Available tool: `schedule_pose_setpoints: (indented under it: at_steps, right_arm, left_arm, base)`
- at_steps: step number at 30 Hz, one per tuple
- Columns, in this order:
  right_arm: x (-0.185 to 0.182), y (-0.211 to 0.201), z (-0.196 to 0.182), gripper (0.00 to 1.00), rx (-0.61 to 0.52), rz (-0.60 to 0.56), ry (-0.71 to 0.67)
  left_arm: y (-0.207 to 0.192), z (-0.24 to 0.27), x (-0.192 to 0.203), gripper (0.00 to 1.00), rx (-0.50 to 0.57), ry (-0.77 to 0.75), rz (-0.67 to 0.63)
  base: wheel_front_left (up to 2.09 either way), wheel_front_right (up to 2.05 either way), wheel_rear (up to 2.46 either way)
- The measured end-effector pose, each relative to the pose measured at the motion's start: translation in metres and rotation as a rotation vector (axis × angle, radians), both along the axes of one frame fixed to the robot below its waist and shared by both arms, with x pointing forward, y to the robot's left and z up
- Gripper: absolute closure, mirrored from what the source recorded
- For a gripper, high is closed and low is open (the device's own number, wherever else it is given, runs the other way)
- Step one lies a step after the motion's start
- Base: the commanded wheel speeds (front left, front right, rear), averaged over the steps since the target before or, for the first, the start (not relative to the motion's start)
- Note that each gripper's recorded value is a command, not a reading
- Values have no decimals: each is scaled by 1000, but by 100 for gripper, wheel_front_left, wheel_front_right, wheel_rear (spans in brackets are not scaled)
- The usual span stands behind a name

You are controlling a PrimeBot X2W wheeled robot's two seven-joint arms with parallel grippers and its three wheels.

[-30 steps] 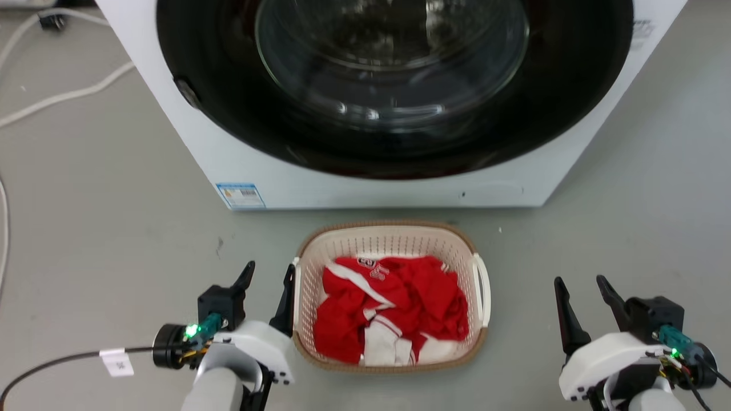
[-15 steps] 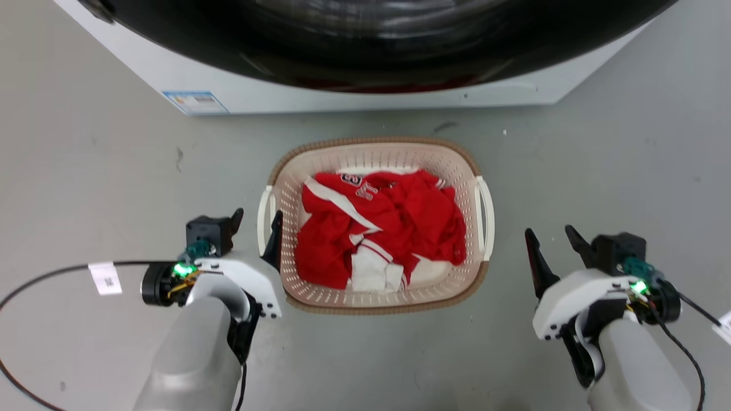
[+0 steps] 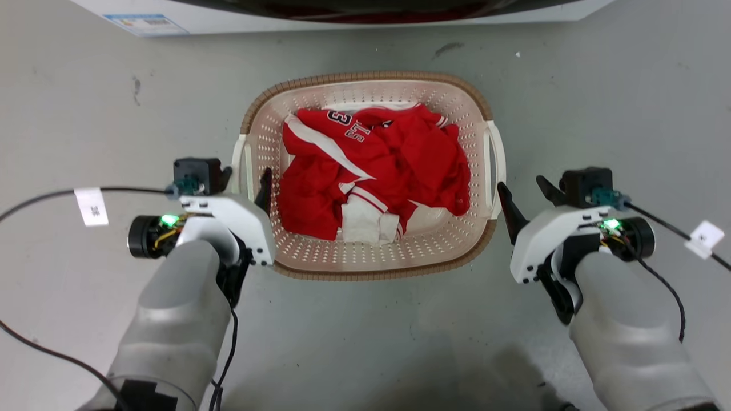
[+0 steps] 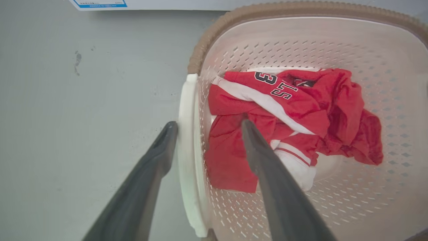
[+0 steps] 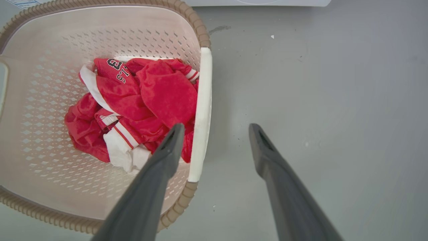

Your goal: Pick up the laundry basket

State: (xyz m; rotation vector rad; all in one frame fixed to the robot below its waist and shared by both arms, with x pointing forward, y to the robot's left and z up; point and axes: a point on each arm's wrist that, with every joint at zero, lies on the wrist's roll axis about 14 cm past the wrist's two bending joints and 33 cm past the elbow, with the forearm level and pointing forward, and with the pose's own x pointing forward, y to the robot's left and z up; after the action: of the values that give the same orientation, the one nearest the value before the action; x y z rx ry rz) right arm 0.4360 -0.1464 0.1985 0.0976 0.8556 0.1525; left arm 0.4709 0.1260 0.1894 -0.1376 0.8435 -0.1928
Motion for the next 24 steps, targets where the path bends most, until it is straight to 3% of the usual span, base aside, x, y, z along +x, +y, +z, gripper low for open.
schedule_pose_setpoints:
  at_steps: [16, 17, 18, 19, 24]
  right_arm:
    - [19, 22, -38, 0, 2, 101, 134]
    - [20, 22, -39, 45, 4, 101, 137]
    - [19, 23, -40, 76, 6, 102, 146]
    - [18, 24, -42, 100, 8, 104, 158]
    - [19, 23, -42, 100, 1, 109, 170]
  left_arm:
    - [-3, -34, 11, 0, -6, 154, -42]
    - [-3, -34, 11, 55, -9, 158, -41]
    - [-3, -35, 11, 100, -10, 164, -41]
    - [-4, -36, 9, 100, -14, 175, -41]
    - [-3, -36, 7, 100, -15, 184, -50]
  base:
    - [0, 0, 0]
    - [0, 0, 0]
    - [0, 0, 0]
    - [0, 0, 0]
    - [0, 0, 0]
